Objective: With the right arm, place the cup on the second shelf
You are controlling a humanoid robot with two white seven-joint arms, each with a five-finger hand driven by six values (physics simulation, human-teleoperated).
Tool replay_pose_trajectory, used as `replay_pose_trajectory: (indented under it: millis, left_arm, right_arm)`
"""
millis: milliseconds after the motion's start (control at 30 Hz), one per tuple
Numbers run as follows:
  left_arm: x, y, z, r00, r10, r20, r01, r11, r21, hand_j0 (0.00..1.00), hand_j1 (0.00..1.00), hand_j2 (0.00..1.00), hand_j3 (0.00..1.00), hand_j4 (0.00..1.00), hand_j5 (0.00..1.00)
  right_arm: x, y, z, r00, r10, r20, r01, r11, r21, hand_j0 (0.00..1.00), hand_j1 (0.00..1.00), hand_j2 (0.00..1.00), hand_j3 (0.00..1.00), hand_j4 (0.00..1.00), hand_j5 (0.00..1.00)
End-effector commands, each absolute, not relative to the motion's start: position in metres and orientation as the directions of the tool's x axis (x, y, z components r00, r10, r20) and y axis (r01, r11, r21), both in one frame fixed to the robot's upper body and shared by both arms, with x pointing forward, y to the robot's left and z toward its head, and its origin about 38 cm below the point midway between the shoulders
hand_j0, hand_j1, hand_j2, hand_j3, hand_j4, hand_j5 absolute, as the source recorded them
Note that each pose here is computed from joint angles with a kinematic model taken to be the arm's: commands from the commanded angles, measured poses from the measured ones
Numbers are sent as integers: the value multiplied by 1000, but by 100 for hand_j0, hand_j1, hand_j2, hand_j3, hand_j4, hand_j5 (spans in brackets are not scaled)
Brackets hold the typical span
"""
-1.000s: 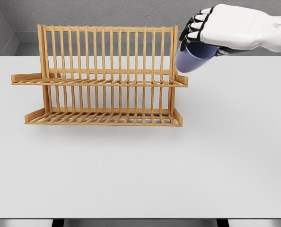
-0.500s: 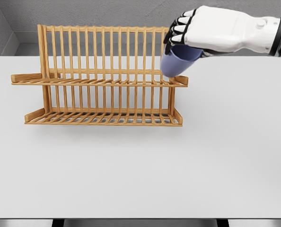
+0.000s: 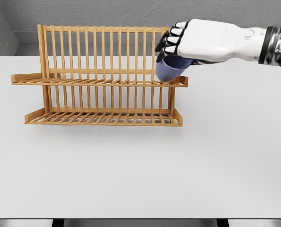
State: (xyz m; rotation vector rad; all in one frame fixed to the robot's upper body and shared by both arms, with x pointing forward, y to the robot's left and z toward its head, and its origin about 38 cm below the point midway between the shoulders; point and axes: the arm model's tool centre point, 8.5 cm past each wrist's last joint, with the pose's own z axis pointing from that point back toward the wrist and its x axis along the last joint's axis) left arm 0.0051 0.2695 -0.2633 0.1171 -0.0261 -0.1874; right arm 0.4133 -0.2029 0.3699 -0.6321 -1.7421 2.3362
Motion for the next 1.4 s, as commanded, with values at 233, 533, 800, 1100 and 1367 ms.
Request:
replay_pose_trajectory:
  millis: [233,533,800,1100,1367]
  left_arm:
    - [5,269,-263,982,-188,15,185,976,118,100,100,100,100,100,100]
    - [5,270,-263,982,-188,13,185,976,118,100,100,100,100,100,100]
    - [5,269,-263,982,-188,15,185,976,118,100,100,100,100,100,100]
    - [5,270,-263,982,-188,16,185,976,119,100,100,100,100,100,100]
    - [5,270,-263,982,-188,15,185,975,121,100,100,100,100,100,100]
  right_arm:
    - [412,-205,362,-905,367,-215,90,-328,-940,62,62,62,62,62,62]
    - [411,-206,359,-908,361,-214,87,-336,-938,65,65,65,65,65,65]
    - [413,-208,367,-900,374,-225,99,-327,-940,100,100,100,100,100,100]
    - [381,-373,370,-667,735,-123,94,-82,-992,100,100,100,100,100,100]
    - [390,-334,253,-696,713,84,-100,19,-995,100,100,100,100,100,100]
